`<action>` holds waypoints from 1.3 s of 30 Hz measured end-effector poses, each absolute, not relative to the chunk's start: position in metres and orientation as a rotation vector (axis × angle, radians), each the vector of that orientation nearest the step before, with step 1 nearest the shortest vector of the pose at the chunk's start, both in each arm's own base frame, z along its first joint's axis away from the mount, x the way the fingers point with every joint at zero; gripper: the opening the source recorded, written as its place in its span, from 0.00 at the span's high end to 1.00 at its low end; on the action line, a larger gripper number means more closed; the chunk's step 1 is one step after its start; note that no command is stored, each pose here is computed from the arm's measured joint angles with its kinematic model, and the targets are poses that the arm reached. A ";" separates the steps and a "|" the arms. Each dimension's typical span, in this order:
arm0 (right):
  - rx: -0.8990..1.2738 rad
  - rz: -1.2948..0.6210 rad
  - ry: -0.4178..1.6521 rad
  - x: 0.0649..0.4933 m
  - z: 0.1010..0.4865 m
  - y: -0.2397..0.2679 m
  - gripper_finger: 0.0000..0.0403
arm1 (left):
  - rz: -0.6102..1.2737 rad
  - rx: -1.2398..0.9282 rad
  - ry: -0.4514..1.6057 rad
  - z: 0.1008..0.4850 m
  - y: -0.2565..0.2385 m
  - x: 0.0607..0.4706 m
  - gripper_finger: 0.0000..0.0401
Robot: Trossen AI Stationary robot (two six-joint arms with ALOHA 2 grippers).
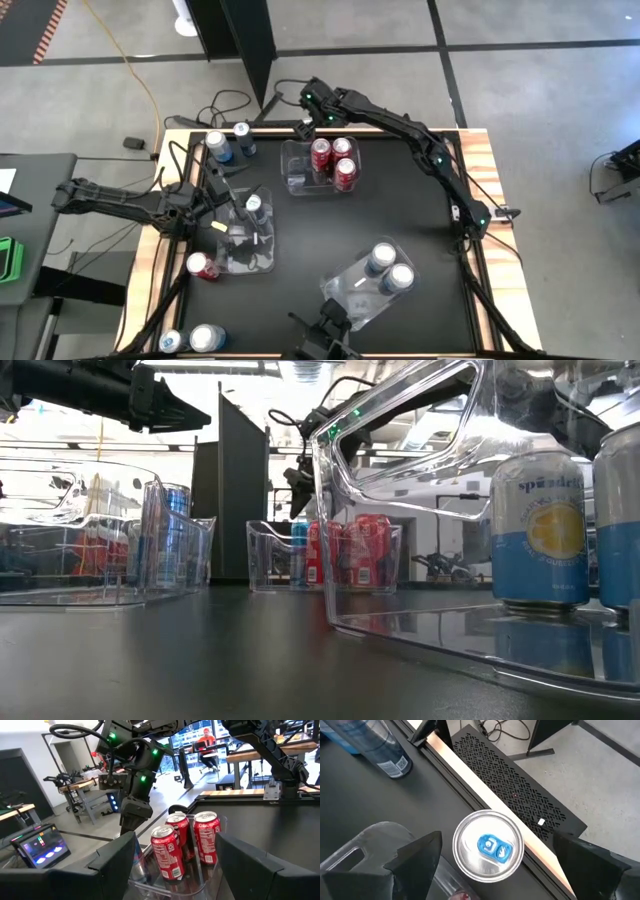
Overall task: Sort soda cans
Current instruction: Put the blue soda can into the middle left transparent bin
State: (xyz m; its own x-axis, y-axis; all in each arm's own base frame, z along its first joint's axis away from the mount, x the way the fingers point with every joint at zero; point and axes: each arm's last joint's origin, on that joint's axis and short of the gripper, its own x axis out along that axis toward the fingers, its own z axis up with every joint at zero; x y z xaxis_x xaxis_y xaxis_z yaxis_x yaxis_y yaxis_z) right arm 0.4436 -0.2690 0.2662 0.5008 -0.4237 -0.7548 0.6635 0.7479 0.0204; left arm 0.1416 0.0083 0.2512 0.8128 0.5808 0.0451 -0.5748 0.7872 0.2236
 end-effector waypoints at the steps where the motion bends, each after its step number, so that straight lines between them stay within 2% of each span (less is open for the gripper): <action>1: 0.333 -0.673 0.810 0.444 0.265 -0.269 0.01 | 0.623 0.232 0.027 0.251 0.008 0.142 0.33; 12: 0.328 -0.690 0.827 0.451 0.246 -0.273 0.01 | 0.623 0.230 0.025 0.251 0.008 0.142 0.33; 23: 0.314 -0.694 0.827 0.451 0.247 -0.273 0.01 | 0.623 0.231 0.026 0.251 0.008 0.142 0.33; 39: 0.283 -0.676 0.845 0.453 0.246 -0.268 0.20 | 0.623 0.231 0.026 0.251 0.008 0.142 0.33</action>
State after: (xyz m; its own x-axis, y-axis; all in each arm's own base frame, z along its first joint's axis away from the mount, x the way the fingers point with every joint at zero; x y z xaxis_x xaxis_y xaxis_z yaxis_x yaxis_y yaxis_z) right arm 0.4534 -0.2681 0.2462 0.4731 -0.4361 -0.7655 0.6514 0.7582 -0.0293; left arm 0.1416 0.0083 0.2513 0.8127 0.5809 0.0452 -0.5751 0.7873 0.2223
